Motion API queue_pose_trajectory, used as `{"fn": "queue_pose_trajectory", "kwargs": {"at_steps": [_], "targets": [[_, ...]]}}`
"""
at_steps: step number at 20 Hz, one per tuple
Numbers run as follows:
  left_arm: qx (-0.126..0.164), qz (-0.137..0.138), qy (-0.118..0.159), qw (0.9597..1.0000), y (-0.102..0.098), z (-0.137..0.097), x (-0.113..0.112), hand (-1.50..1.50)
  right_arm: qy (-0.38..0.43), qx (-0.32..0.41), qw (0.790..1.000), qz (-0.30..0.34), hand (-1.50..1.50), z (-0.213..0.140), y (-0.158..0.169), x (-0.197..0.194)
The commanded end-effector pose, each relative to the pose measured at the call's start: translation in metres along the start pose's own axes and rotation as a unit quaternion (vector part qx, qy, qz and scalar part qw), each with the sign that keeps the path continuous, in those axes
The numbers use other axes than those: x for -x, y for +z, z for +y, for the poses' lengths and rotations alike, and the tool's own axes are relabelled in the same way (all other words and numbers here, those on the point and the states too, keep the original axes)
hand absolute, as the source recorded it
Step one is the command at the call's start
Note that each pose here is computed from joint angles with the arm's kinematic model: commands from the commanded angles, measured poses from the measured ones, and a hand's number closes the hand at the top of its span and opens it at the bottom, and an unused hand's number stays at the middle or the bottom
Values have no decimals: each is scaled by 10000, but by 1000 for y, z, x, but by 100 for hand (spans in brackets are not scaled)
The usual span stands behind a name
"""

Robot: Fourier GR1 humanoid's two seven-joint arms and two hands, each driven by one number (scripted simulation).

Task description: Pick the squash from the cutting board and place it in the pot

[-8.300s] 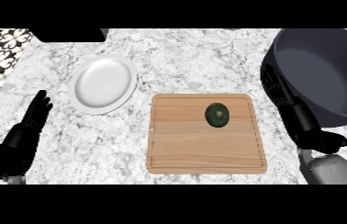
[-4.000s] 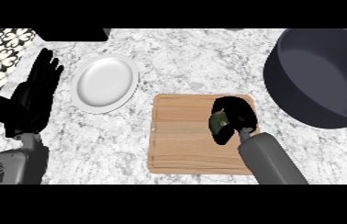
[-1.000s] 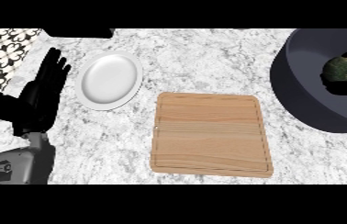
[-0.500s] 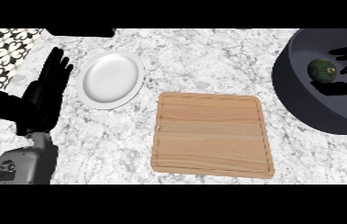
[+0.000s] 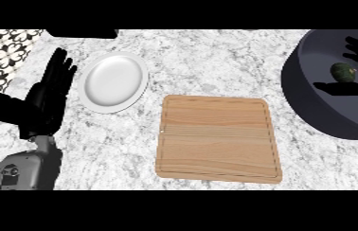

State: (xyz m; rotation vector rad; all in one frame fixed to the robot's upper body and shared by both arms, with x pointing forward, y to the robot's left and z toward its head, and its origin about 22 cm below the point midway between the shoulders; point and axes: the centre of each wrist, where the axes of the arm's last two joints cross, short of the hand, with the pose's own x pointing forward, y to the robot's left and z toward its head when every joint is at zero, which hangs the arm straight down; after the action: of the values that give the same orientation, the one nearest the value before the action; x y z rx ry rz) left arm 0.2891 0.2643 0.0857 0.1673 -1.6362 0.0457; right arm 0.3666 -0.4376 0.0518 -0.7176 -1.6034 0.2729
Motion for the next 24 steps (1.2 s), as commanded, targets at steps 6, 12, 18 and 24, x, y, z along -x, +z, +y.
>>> {"fn": "queue_pose_trajectory", "kwargs": {"at_steps": [6,12,18,24], "targets": [[-52,5,-19,10000,-14,5,-8,0,-1735,564,9832,-60,-150,-59,17,24],[-14,0,-16,10000,-1,9,-1,0,-1882,598,9802,-125,-150,-122,29,25],[3,42,-24,10000,9,12,10,0,-1818,435,9823,-145,-150,-159,63,45],[27,45,-1,10000,2,-1,-10,0,-1693,436,9846,-57,-150,-178,79,52]]}}
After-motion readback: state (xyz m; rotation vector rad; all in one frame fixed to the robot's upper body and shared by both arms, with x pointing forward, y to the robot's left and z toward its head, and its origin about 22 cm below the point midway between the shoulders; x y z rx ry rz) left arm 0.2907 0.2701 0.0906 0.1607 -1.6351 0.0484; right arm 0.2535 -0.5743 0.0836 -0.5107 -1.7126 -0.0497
